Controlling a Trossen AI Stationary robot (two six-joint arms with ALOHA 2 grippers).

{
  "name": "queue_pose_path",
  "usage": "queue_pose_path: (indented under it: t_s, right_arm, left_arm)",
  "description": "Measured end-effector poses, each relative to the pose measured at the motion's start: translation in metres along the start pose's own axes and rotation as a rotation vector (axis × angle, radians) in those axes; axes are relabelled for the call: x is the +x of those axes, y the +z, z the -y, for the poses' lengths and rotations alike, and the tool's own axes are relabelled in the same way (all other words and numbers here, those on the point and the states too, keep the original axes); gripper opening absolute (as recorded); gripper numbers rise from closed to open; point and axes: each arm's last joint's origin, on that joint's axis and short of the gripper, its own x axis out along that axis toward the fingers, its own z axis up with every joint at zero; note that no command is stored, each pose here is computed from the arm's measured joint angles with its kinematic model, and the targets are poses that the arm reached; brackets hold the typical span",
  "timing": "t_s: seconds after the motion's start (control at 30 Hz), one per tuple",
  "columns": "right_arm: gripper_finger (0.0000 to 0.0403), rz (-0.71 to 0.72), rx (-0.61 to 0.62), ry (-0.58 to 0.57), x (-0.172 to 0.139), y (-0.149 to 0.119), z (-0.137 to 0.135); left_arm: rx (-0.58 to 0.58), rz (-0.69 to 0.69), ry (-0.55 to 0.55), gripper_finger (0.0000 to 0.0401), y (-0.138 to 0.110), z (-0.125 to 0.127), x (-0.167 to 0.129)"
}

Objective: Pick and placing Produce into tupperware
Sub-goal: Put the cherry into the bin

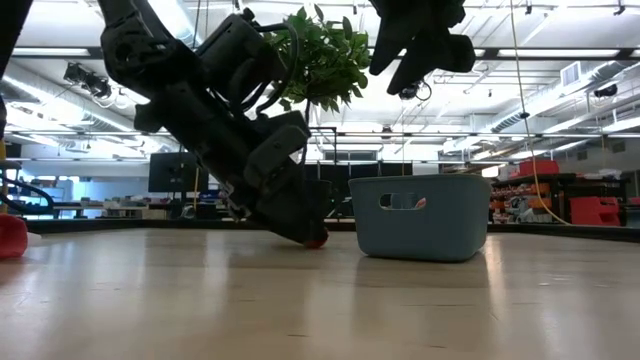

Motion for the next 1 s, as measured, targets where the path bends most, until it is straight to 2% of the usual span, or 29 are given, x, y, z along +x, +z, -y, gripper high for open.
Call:
queue_pose_path:
  t_s: [0.27,0.37,0.47,0.57,0.73,0.87,1.0]
  right_arm:
    - [0.0201,0.000,-0.029,-0.001,0.000,0.000,0.000]
    - [0.0201,0.000,-0.033,-0.001,0.000,0.000,0.000]
    - [0.0201,-0.001,-0.031,-0.002,0.000,0.000,0.000]
    - [0.0200,-0.031,-0.007,-0.027,-0.001,-0.004,0.002]
    - [0.0199,-0.203,0.029,-0.139,-0.006,-0.024,0.010]
    - [0.0199,-0.285,0.055,-0.245,-0.012,-0.038,0.015]
    - [0.0199,-0.298,0.082,-0.271,-0.015,-0.043,0.014]
  left_arm:
    - [-0.006,0.000,-0.005,0.0057,0.002,0.000,-0.003]
    - [-0.009,-0.001,-0.028,0.0026,0.006,0.002,-0.010]
    - [-0.026,0.068,-0.067,0.0021,0.022,0.006,-0.024]
    - [-0.043,0.137,-0.096,0.0038,0.036,0.009,-0.038]
    - [-0.065,0.241,-0.207,0.0062,0.054,0.017,-0.055]
    - [-0.068,0.274,-0.269,0.0047,0.060,0.023,-0.053]
    - [-0.027,0.271,-0.293,0.0029,0.067,0.034,-0.038]
